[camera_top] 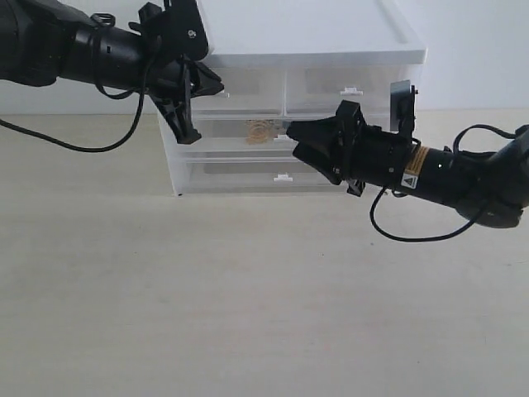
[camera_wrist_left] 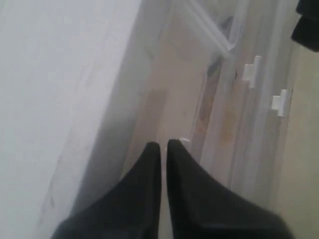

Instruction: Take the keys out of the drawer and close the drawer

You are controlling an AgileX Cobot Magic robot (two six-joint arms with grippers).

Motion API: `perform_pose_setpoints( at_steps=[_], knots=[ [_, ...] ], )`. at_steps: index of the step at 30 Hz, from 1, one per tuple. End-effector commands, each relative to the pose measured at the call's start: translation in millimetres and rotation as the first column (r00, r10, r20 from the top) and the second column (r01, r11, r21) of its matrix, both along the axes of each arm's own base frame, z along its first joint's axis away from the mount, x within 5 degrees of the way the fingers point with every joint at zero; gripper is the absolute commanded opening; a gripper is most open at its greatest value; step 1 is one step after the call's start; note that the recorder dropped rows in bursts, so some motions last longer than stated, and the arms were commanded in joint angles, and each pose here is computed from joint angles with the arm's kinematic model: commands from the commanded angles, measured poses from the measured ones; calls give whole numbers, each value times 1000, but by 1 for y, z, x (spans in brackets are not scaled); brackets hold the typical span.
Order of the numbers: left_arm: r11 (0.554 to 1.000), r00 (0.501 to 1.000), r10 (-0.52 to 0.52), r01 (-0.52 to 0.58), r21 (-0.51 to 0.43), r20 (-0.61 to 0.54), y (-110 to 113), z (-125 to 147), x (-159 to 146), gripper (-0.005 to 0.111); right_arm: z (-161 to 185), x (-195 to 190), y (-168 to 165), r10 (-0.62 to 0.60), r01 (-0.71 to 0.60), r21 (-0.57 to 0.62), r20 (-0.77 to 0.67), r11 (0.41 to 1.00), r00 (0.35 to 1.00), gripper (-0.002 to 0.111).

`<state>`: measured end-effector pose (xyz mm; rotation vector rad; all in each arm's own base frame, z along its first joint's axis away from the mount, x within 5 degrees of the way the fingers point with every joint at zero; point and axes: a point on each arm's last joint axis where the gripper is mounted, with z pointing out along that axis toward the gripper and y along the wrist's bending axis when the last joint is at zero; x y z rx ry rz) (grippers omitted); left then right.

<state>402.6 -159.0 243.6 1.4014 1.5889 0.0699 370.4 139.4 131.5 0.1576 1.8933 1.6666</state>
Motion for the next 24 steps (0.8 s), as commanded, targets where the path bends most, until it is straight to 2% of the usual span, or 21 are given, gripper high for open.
perform_pose_setpoints(
  at_steps=[1,8,13,16,24],
  knots=[
    [997,996,78,-79,18,46,4,-1,13,4,9,7,4,0,0,46,0,999,1000,42],
    [997,996,75,-76,12,56,3,2,16,4,7,8,6,-1,2,54,-9,999,1000,42],
    [997,996,75,-76,12,56,3,2,16,4,-23,11,5,-44,52,70,-108,996,993,42],
    [997,996,75,-76,12,56,3,2,16,4,-27,11,7,-50,58,66,-108,996,993,42],
    [997,996,75,-76,12,56,3,2,16,4,-15,23,14,-37,46,105,-82,993,996,42]
  ],
)
